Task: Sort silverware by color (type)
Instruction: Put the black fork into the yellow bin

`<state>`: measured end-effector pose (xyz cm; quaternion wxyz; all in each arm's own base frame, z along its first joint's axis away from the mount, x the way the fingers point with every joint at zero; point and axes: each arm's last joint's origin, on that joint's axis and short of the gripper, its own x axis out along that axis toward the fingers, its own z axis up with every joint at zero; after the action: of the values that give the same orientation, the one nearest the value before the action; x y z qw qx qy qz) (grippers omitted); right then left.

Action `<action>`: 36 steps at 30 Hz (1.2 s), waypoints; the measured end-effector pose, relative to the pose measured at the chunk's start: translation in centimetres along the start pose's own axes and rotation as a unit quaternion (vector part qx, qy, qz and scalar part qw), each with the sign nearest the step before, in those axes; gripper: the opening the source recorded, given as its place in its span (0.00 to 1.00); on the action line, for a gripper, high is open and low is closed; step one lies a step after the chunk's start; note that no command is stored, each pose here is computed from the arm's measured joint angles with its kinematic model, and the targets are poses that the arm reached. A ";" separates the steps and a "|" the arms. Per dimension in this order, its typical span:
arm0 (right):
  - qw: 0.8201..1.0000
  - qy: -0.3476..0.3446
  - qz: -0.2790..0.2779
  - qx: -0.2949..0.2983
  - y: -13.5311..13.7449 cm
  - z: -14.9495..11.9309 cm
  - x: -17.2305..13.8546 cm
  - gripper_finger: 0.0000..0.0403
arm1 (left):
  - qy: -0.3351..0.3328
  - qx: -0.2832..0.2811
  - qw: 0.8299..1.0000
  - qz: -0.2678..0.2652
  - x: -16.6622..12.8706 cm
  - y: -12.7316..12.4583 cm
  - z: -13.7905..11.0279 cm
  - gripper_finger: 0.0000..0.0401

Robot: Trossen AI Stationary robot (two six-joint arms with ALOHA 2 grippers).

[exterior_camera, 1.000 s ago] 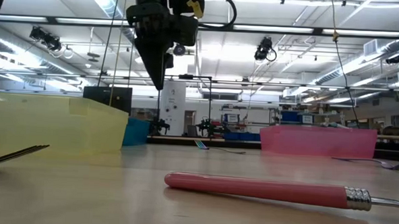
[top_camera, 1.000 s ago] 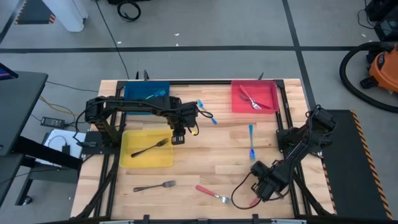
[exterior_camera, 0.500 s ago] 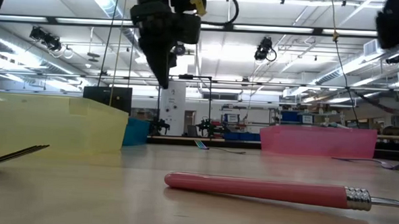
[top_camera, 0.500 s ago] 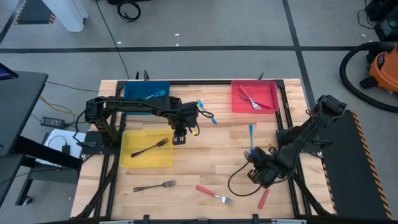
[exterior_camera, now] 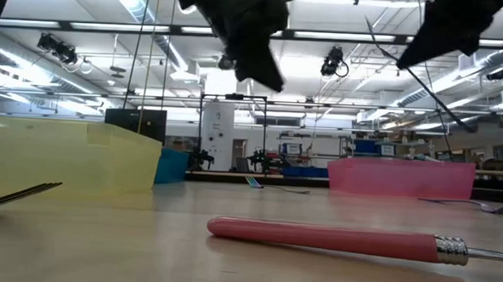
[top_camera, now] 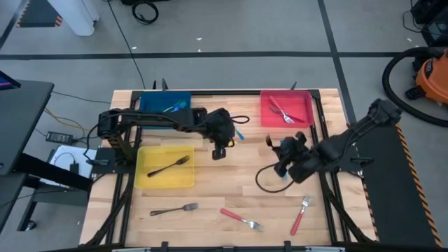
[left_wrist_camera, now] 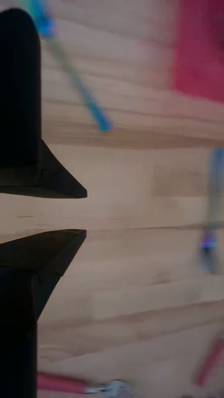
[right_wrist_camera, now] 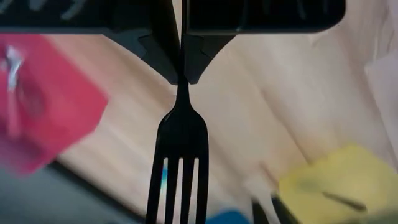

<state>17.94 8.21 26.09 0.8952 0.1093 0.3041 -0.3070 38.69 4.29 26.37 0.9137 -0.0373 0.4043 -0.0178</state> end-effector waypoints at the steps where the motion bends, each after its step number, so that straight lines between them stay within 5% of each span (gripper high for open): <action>1: 1.000 -0.012 0.000 -0.005 -0.2 0.4 -0.1 0.03 | -0.017 0.002 1.000 0.001 0.2 0.0 0.3 0.23; 14: 0.984 -0.152 0.044 -0.082 -0.7 4.8 -1.5 0.03 | -0.120 -0.010 0.993 0.002 1.8 0.5 2.1 0.23; 27: 0.982 -0.160 0.002 -0.104 -1.3 5.9 -0.1 0.03 | -0.182 0.019 0.983 0.023 2.8 2.2 2.9 0.24; 36: 0.983 -0.157 0.011 -0.097 -1.4 6.1 0.0 0.03 | -0.226 0.037 0.973 0.005 4.4 0.9 3.4 0.31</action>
<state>20.01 4.78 30.89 0.9414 -0.0238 0.1871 -0.2797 44.18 5.07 25.35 0.9823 -0.0049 0.1865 -0.0191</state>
